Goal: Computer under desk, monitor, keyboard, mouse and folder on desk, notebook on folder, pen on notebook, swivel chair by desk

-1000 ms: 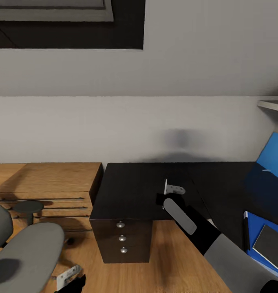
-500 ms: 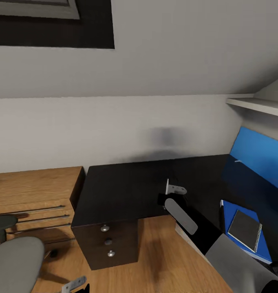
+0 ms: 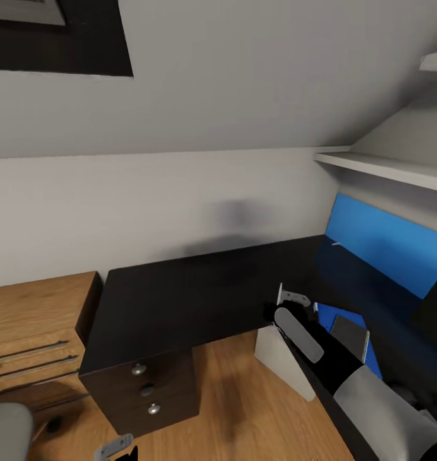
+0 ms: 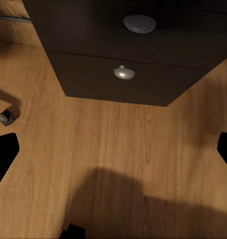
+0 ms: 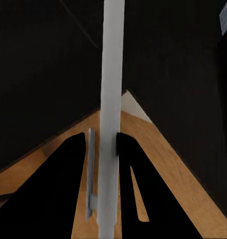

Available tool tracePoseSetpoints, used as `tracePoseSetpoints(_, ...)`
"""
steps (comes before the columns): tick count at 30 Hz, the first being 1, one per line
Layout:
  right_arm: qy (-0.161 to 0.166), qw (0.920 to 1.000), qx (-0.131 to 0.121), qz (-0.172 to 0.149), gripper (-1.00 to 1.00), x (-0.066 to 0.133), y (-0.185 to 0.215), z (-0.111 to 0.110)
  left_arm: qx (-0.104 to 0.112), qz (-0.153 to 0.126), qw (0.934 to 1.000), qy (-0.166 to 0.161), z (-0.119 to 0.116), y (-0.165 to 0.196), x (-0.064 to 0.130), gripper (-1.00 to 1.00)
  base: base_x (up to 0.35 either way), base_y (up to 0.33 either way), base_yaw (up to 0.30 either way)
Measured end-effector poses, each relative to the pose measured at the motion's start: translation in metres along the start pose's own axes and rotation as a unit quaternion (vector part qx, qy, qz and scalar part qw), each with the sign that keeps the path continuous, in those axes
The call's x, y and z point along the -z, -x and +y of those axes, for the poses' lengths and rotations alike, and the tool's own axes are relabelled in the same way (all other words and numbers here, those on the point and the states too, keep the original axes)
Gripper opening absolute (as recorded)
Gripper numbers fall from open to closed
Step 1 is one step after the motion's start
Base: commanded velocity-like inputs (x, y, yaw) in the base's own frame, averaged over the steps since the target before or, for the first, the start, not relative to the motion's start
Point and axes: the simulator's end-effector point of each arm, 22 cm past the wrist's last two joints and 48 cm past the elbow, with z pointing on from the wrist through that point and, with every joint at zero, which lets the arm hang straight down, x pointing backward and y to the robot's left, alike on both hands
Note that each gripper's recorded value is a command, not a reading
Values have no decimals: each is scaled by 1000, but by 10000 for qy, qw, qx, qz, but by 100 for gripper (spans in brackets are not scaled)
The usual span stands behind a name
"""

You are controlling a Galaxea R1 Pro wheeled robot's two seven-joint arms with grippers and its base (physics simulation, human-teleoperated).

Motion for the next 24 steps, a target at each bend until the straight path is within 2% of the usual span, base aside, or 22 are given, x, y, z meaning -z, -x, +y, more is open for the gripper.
tracePoseSetpoints(8, -241, 9991, -284, 186, -100, -13, -2, -30, 5, -23, 10000, -8, -1, 2, 0, 100, 0, 0, -292)
tracePoseSetpoints(15, -366, 9983, -346, 297, -100, -30, -5, -64, 10, -44, 10000, -15, -1, 4, 1, 100, 0, 0, -292)
tracePoseSetpoints(24, -459, 9971, -371, 471, -100, -45, -15, -95, 20, -68, 10000, -29, -3, 6, 2, 100, 0, 0, -289)
